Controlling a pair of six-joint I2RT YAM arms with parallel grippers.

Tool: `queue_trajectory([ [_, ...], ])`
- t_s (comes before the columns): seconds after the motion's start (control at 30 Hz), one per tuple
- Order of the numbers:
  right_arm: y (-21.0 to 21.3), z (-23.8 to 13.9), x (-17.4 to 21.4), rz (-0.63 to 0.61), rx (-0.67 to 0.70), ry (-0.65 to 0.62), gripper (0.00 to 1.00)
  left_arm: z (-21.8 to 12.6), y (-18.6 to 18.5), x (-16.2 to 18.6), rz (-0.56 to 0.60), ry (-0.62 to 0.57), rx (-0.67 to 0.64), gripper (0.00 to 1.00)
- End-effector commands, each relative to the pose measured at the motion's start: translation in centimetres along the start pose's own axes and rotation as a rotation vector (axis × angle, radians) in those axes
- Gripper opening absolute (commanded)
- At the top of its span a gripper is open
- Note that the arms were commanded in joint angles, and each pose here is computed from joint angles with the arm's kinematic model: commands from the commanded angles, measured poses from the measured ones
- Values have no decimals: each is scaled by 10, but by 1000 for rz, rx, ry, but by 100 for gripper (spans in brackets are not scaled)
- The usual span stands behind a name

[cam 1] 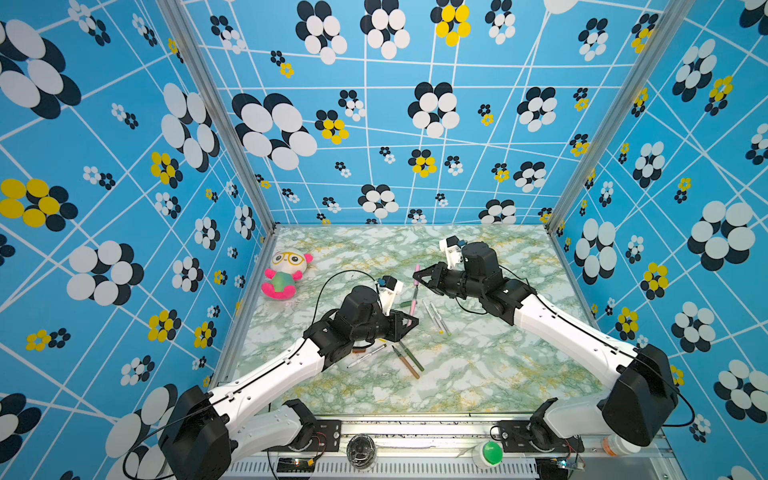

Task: Insert the pens into the pen caps
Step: 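Push the pink cap down onto the nib with the right gripper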

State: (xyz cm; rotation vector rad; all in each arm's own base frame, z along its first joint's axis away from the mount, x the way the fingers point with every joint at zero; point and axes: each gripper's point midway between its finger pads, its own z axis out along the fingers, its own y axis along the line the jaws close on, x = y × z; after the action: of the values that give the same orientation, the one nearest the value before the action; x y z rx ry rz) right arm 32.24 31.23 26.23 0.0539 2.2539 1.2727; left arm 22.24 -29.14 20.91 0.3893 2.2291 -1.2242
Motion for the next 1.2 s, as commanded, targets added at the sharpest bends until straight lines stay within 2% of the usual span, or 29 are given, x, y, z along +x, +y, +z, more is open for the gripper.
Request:
queue_trajectory([
  [0.0,-7,1,8,-13,23,13,0,-3,-8,-9,18,-37,16,0],
  [0.67,3,-1,28,-128,34,15,0,-8,-13,-32,-10,-152,17,0],
  [0.9,-1,-6,31,-183,69,-3,0,-7,-18,-38,2,-156,26,0],
  [1.17,-6,-2,40,-162,61,18,0,-8,-24,-47,11,-185,41,0],
])
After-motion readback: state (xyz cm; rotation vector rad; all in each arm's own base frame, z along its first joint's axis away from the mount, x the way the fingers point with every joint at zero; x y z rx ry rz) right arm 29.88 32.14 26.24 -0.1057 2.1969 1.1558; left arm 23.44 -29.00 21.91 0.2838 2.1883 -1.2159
